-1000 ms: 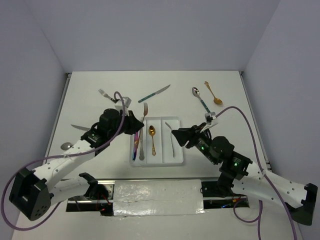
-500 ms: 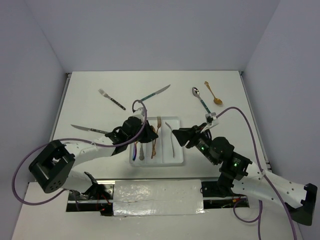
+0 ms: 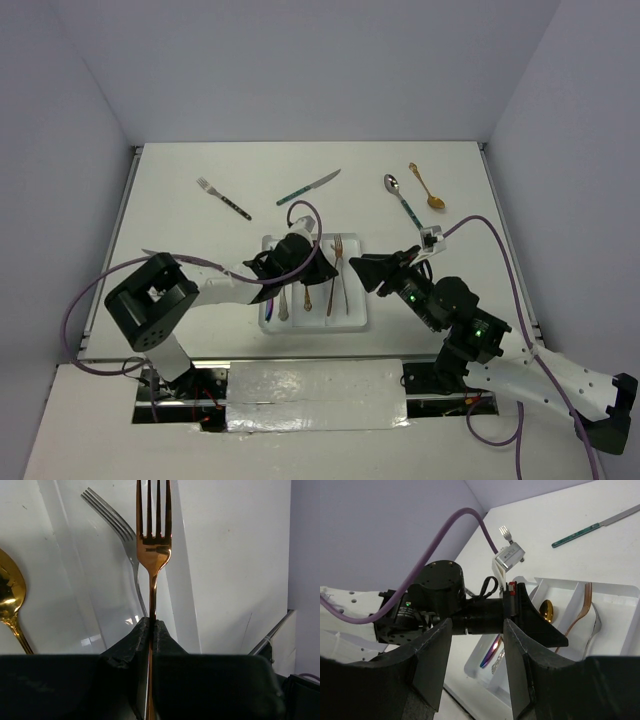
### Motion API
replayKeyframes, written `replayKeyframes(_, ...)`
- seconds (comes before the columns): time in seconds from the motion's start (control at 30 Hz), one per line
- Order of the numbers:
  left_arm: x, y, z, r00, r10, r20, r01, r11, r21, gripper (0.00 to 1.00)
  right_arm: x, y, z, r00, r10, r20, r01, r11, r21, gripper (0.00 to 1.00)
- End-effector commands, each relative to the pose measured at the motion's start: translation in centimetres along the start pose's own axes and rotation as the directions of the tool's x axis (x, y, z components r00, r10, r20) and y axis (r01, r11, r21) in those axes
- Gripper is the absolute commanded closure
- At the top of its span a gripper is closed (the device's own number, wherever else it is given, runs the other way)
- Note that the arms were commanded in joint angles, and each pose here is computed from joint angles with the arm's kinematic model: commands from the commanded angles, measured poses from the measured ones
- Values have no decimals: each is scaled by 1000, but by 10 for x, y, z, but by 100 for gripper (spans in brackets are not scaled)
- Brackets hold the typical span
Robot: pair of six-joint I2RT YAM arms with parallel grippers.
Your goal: Sort the eating utensils into containers
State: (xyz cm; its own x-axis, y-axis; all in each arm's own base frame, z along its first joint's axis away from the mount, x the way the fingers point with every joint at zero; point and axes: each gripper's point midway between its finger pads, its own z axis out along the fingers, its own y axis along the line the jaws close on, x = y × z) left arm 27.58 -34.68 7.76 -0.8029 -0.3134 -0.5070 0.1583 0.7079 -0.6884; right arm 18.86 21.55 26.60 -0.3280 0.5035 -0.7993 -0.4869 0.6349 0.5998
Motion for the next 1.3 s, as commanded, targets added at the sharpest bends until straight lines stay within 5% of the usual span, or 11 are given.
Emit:
replayKeyframes(0.0, -13, -34, 6, 999, -27, 46, 23, 995, 97, 100, -10, 7, -1, 999, 13, 31, -12, 1000, -18, 47)
replayKeyframes(0.93, -6, -27, 15, 999, 18, 28, -19, 1000, 16, 58, -10, 10, -2, 1000, 17, 25, -16, 999, -39, 47)
replayKeyframes(1.27, -98, -18, -78, 955, 72, 289, -3, 972, -233, 58, -8, 12, -1, 1000, 15, 17, -14, 999, -43, 47)
